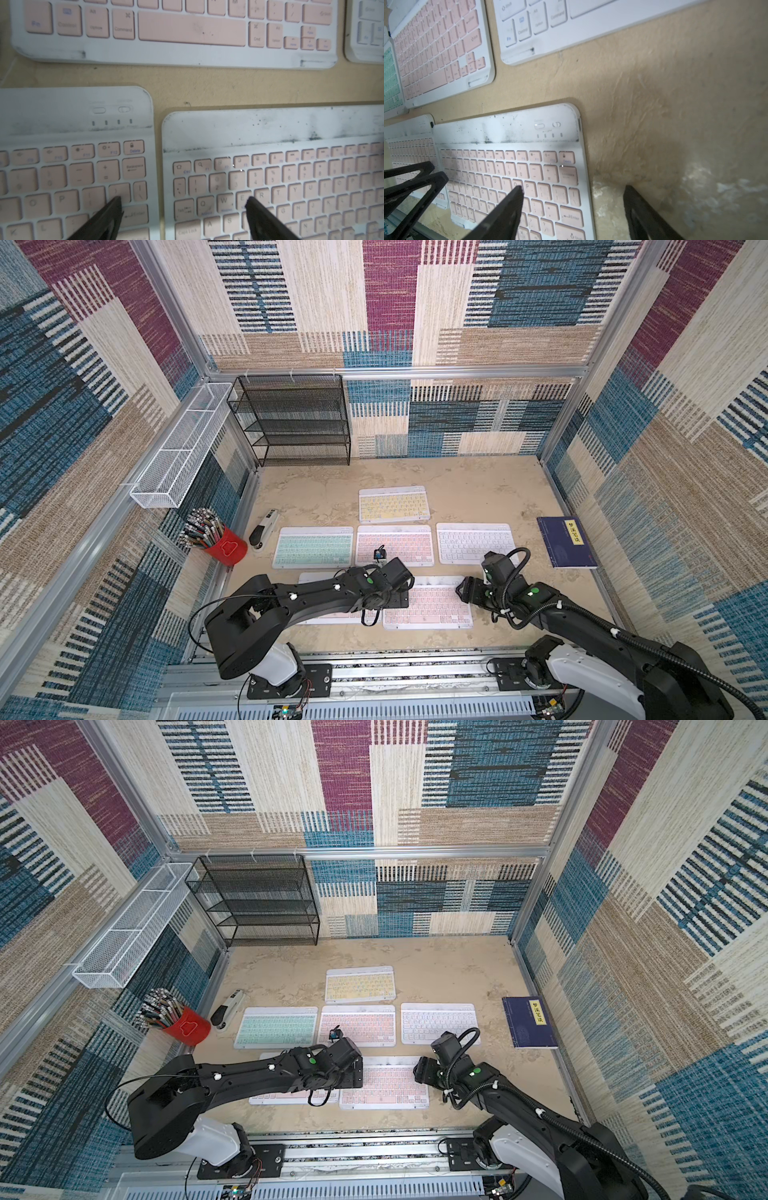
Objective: Stack the numeric keypads
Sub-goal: Pick up the numeric keypad from the center of the board.
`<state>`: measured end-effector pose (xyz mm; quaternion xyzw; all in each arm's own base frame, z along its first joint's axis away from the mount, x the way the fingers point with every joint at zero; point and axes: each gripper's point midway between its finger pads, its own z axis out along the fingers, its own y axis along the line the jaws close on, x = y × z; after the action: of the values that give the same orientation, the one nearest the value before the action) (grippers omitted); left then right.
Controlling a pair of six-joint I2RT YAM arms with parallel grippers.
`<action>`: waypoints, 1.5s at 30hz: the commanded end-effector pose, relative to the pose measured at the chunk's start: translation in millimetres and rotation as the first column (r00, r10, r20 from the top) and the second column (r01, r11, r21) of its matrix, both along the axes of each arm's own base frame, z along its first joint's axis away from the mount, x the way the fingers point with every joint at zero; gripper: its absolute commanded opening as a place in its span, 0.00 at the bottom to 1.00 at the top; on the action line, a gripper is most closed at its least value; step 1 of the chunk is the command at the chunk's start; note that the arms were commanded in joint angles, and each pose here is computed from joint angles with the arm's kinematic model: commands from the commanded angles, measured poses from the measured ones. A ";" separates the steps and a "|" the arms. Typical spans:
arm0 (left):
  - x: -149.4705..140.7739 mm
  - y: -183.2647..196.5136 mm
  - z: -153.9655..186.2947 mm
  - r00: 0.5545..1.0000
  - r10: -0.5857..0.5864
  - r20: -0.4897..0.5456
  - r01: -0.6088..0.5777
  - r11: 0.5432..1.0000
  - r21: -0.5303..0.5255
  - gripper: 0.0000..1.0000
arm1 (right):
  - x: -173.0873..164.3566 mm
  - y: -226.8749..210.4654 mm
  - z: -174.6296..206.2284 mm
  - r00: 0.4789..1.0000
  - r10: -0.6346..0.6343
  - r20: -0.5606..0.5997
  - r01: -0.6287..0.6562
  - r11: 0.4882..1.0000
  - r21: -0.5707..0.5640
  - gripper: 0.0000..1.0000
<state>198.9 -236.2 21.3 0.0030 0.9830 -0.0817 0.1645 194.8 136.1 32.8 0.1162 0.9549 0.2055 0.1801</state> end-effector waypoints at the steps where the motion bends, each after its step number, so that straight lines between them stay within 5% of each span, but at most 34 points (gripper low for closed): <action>1: -37.4 54.8 -25.7 0.985 0.061 -0.161 -0.030 0.981 0.192 0.96 | -5.7 -6.6 -7.1 0.999 -0.013 -0.031 0.012 0.999 -0.033 0.78; 8: -33.6 55.5 -16.3 0.988 0.053 -0.145 -0.024 0.981 0.194 0.97 | -4.3 -6.8 -6.7 0.999 -0.015 -0.030 0.014 0.999 -0.037 0.78; 19: -6.3 1.3 55.6 0.998 -0.061 0.007 0.061 0.998 0.029 0.99 | -4.9 -8.9 -3.1 1.000 -0.018 -0.023 0.017 0.999 -0.044 0.78; 35: 11.4 -44.7 23.1 0.989 -0.132 -0.064 0.135 0.989 0.053 0.99 | -20.0 -8.6 0.6 0.997 -0.029 -0.074 0.028 1.000 -0.007 0.77; 45: -3.1 -27.8 7.3 0.989 -0.082 -0.121 0.093 0.992 0.086 0.99 | -21.9 5.0 1.5 0.996 0.033 -0.079 -0.029 0.998 0.053 0.75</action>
<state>200.1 -268.4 28.0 0.0578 0.9914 -0.0451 0.1081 175.3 134.5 33.9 0.1260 0.9587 0.2114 0.1425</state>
